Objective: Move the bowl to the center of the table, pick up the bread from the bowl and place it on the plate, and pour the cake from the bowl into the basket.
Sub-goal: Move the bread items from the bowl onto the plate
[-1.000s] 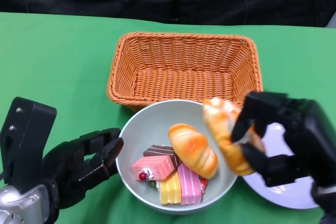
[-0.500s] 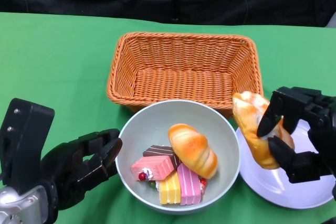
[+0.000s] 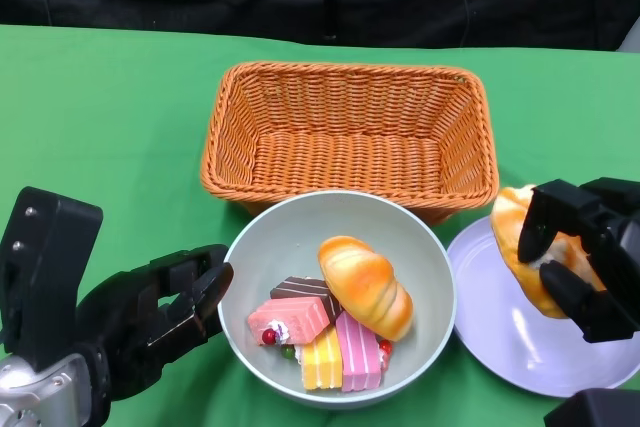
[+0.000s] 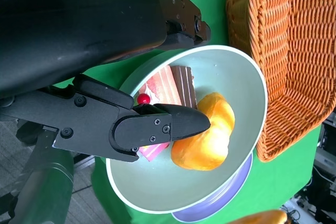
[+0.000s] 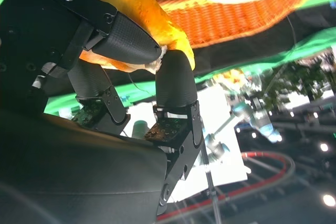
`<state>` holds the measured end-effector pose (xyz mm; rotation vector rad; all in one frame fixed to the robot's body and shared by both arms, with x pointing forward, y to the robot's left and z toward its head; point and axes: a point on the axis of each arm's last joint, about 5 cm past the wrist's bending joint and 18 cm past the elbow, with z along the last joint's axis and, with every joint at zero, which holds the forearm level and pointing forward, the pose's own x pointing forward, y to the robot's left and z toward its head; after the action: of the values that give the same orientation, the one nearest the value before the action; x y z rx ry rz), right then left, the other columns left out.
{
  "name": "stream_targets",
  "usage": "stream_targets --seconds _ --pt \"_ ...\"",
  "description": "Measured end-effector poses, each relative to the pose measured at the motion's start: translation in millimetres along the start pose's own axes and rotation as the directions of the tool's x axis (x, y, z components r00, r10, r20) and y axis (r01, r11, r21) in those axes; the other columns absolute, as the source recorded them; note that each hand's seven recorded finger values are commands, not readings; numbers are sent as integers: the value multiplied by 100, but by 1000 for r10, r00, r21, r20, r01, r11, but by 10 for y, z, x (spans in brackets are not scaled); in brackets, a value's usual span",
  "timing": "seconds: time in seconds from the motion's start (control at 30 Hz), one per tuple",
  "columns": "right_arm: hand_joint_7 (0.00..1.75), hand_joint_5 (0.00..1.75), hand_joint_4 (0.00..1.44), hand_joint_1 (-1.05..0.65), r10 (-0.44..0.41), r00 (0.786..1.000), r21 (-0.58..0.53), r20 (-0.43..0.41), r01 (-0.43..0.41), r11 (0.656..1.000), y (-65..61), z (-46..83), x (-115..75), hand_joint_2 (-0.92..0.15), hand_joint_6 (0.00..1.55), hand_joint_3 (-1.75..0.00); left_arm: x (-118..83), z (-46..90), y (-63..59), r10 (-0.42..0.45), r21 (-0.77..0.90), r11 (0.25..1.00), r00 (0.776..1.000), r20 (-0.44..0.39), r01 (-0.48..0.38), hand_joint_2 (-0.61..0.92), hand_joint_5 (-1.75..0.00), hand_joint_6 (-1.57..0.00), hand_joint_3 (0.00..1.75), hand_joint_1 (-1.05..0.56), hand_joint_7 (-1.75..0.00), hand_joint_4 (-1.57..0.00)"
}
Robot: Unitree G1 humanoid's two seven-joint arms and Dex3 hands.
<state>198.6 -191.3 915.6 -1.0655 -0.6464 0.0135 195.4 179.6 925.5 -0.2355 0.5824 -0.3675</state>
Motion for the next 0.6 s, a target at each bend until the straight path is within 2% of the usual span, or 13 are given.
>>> stream_targets --seconds 0.07,0.23,0.27,0.3,0.33,0.37,0.4,0.43,0.5,0.6 --pt "162 175 103 -11 32 999 -27 -10 -33 999 33 -24 11 -16 83 -152 0 0 0 -1 0 1000 1000 0 1 92 -47 -23 46 -64 0 0" --pt "156 175 99 -14 127 991 -79 -46 -130 988 106 -82 6 -26 84 -136 -1 0 -2 0 0 1000 1000 -1 0 92 -50 -24 44 -65 -1 0" --pt "126 173 90 -18 147 987 -84 -57 -152 985 116 -91 9 -37 84 -115 -1 0 -2 1 0 1000 1000 -1 -1 92 -51 -23 45 -65 -1 0" --pt "108 171 87 -19 173 983 -89 -68 -179 980 124 -96 14 -44 87 -102 -1 1 -3 0 0 1000 1000 -1 0 92 -52 -23 45 -65 -1 0" --pt "92 159 86 -21 201 976 -93 -78 -208 974 130 -99 19 -49 89 -88 -2 2 -4 0 1 1000 1000 -1 0 92 -52 -23 45 -64 -1 0" --pt "61 132 78 -27 235 968 -95 -91 -243 965 127 -102 24 -56 85 -69 -3 3 -6 -1 2 1000 1000 0 1 92 -51 -23 46 -64 0 0" --pt "43 119 76 -30 272 956 -97 -109 -282 954 121 -107 28 -61 86 -58 -4 5 -6 -1 2 1000 1000 1 1 92 -50 -23 46 -64 0 0" --pt "24 96 65 -36 304 944 -97 -125 -317 943 108 -109 35 -71 78 -42 -5 5 -6 0 3 1000 1000 1 0 92 -48 -23 47 -63 0 0" --pt "7 68 55 -44 363 919 -94 -151 -379 921 64 -108 58 -86 69 -18 -6 6 -5 0 3 1000 1000 2 0 92 -47 -23 47 -63 0 0" --pt "1 52 40 -56 428 889 -105 -166 -447 888 -4 -93 90 -91 50 -12 -6 6 -6 0 4 1000 1000 2 0 92 -47 -23 46 -64 0 0"
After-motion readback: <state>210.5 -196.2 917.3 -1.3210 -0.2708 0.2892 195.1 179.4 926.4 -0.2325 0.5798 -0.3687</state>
